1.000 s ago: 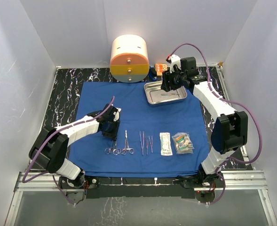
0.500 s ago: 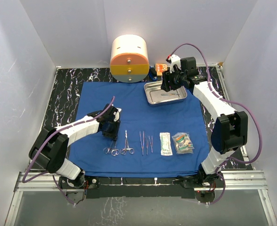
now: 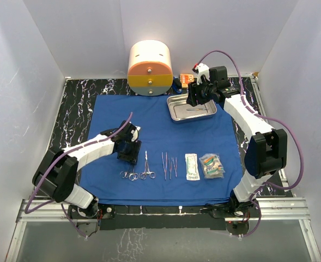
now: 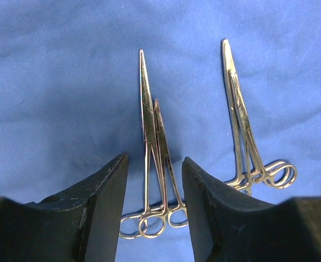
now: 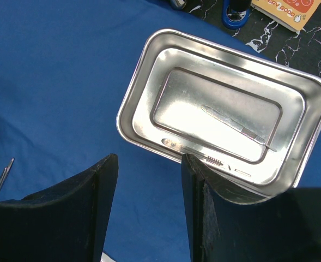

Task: Open and lay out the surgical kit
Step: Adjust the medical item in the surgical kit.

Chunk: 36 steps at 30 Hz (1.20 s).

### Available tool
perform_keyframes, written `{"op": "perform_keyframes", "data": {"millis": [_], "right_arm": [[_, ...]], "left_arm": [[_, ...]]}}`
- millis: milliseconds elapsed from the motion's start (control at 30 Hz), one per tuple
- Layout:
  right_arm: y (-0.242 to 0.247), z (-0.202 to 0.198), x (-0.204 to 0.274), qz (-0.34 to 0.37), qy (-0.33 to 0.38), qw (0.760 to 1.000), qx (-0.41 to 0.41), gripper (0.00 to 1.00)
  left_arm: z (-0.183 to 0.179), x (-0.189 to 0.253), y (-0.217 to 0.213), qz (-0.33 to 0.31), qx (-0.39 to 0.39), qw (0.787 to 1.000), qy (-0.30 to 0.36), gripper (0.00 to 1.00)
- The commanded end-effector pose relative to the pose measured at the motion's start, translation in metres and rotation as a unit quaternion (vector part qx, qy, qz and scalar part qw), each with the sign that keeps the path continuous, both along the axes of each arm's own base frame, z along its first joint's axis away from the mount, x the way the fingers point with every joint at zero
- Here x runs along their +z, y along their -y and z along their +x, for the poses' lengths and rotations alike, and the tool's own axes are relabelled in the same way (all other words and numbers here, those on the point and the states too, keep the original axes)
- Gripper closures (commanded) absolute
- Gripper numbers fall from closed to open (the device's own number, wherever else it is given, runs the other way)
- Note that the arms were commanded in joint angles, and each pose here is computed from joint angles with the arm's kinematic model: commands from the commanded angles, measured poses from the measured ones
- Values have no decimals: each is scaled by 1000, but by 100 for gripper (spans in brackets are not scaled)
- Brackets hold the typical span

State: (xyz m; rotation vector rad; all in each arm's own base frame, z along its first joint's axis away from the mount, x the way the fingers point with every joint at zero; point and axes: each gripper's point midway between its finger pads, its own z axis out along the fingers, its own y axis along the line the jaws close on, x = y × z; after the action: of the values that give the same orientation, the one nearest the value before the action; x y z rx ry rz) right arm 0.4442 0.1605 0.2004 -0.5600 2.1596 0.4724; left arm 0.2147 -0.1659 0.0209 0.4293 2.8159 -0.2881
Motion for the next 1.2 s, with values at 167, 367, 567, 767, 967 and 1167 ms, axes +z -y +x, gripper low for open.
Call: {"op": "perform_keyframes", "data": {"millis": [167, 367, 567, 767, 967, 1167], "right_arm": [[0, 5, 9, 2, 20, 1000, 2, 52], [1, 5, 9, 0, 22, 1000, 2, 52], [-1, 5, 10, 3, 22, 1000, 5, 52], [0, 5, 9, 2, 22, 1000, 5, 52], [0, 5, 10, 2, 23, 1000, 5, 52], [0, 5, 9, 2, 22, 1000, 6, 52]], "left_arm": [[-10, 16, 7, -1, -46, 999, 3, 61], [-9, 10, 7, 9, -45, 999, -3, 60], [-6, 8, 4, 25, -42, 999, -2, 63], [-6, 6, 4, 27, -45, 999, -6, 68], [-6, 3, 3, 31, -43, 999, -12, 71], [-5, 3, 5, 27, -39, 999, -9, 75]]}}
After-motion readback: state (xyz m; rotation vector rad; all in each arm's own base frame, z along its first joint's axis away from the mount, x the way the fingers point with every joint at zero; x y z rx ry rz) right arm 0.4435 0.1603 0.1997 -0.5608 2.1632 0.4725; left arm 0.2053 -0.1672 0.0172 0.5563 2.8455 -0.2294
